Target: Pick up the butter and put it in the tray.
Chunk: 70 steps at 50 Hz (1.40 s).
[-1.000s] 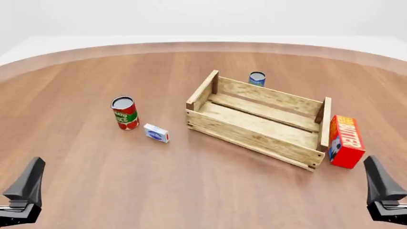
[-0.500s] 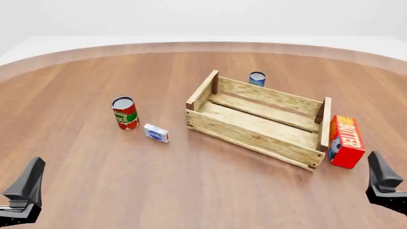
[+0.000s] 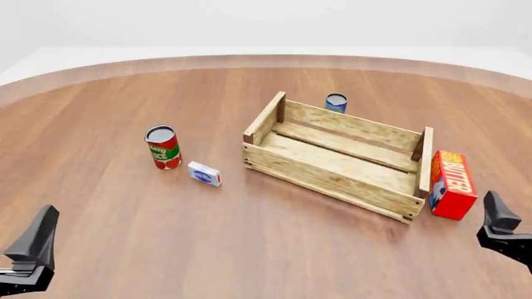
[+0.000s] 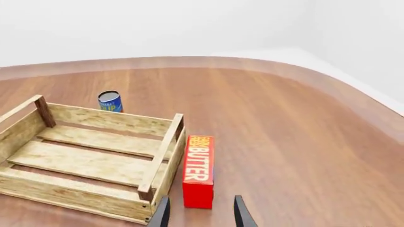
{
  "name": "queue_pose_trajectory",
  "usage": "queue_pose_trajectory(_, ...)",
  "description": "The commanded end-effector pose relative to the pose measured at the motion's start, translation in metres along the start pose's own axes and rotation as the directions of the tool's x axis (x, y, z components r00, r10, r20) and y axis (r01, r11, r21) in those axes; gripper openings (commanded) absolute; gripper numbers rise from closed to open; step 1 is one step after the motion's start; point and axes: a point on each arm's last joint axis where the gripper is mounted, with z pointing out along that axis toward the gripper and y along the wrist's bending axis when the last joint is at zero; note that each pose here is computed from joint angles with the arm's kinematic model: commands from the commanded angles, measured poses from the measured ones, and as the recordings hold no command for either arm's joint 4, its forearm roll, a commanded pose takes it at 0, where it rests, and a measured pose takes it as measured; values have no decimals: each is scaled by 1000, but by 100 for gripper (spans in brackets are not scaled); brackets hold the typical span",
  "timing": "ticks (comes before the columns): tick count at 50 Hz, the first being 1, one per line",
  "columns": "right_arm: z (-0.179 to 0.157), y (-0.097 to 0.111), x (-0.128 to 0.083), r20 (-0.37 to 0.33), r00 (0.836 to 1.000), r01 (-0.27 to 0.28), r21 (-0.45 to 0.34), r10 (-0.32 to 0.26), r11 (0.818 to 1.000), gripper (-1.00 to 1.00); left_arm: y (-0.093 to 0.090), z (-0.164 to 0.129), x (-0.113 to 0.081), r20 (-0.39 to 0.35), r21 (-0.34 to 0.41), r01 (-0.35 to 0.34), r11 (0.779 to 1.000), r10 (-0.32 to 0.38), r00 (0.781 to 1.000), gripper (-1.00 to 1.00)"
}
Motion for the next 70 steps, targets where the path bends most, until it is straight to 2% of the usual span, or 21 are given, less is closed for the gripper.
queue_pose_trajectory(1, 14, -2, 4, -24, 1000, 6, 19, -6, 1000, 100, 0, 0, 0, 0, 0, 0, 1000, 0, 1000, 100)
queue_pose_trajectory(32, 44, 2, 24, -89, 996, 17, -14, -18, 1000, 100, 0, 0, 0, 0, 0, 0, 1000, 0, 1000, 100)
queue_pose_trajectory(70, 62, 2, 44, -119, 992, 27, -11, -28, 1000, 100, 0, 0, 0, 0, 0, 0, 1000, 0, 1000, 100)
